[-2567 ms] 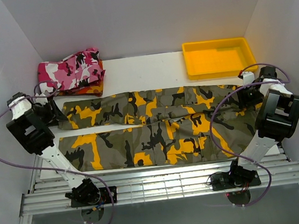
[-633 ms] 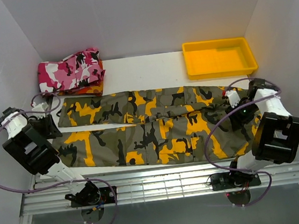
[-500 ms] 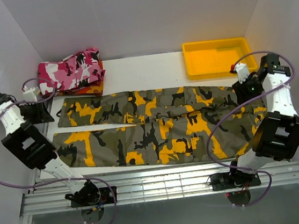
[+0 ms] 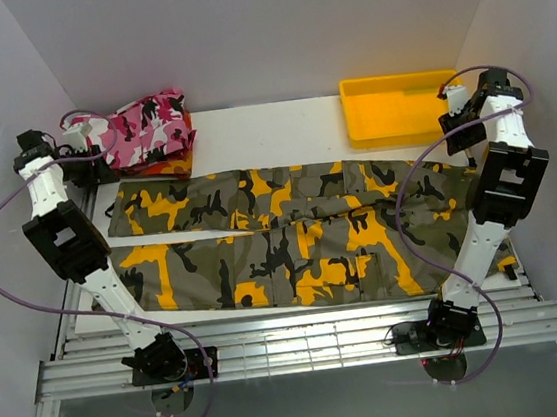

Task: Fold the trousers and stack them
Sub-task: Fold the trousers

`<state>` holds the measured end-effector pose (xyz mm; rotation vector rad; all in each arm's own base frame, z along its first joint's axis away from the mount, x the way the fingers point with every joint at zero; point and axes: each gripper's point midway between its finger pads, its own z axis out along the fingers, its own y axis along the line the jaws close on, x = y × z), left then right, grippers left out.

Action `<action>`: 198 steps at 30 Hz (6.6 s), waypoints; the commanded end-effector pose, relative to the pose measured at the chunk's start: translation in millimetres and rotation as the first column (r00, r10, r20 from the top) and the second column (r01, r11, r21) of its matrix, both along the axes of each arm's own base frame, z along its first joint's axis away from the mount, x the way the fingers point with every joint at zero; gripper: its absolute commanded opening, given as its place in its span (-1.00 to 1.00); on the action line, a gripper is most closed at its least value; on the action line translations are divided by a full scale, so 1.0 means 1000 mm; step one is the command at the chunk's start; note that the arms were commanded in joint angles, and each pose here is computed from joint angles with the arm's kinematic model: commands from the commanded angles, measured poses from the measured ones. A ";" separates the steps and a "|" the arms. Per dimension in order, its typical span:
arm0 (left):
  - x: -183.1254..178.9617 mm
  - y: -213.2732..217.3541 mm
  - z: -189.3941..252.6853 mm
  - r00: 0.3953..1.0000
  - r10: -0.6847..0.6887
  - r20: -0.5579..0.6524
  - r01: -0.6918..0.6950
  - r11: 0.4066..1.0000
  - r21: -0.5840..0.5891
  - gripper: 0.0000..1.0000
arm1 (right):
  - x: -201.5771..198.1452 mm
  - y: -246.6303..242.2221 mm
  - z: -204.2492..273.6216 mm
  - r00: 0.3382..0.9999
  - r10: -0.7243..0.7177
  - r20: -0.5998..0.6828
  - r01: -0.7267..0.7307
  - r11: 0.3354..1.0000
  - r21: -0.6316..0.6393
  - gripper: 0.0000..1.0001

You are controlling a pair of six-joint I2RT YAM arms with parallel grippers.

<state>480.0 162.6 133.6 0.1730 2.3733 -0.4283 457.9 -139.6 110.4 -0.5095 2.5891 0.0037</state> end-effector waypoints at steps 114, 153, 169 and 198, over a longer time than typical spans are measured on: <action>0.051 0.001 -0.094 0.997 0.063 -0.035 -0.063 0.998 -0.002 -0.98 | -0.027 -0.011 -0.026 0.914 0.406 -0.006 -0.406 0.911 -0.072 -0.85; -0.144 0.079 0.070 0.892 0.060 0.448 0.000 0.991 -0.134 -1.00 | -0.145 -0.059 0.088 0.835 0.333 0.438 -0.297 0.943 -0.149 -0.84; -0.241 0.085 0.037 0.910 0.141 0.389 -0.086 0.984 -0.155 -1.00 | -0.236 -0.080 0.063 0.851 0.347 0.395 -0.320 0.938 -0.133 -0.84; -0.282 0.083 0.034 0.956 -0.033 0.290 -0.018 0.985 0.172 0.68 | -0.292 -0.072 0.033 0.896 0.393 0.205 -0.373 0.919 -0.127 0.60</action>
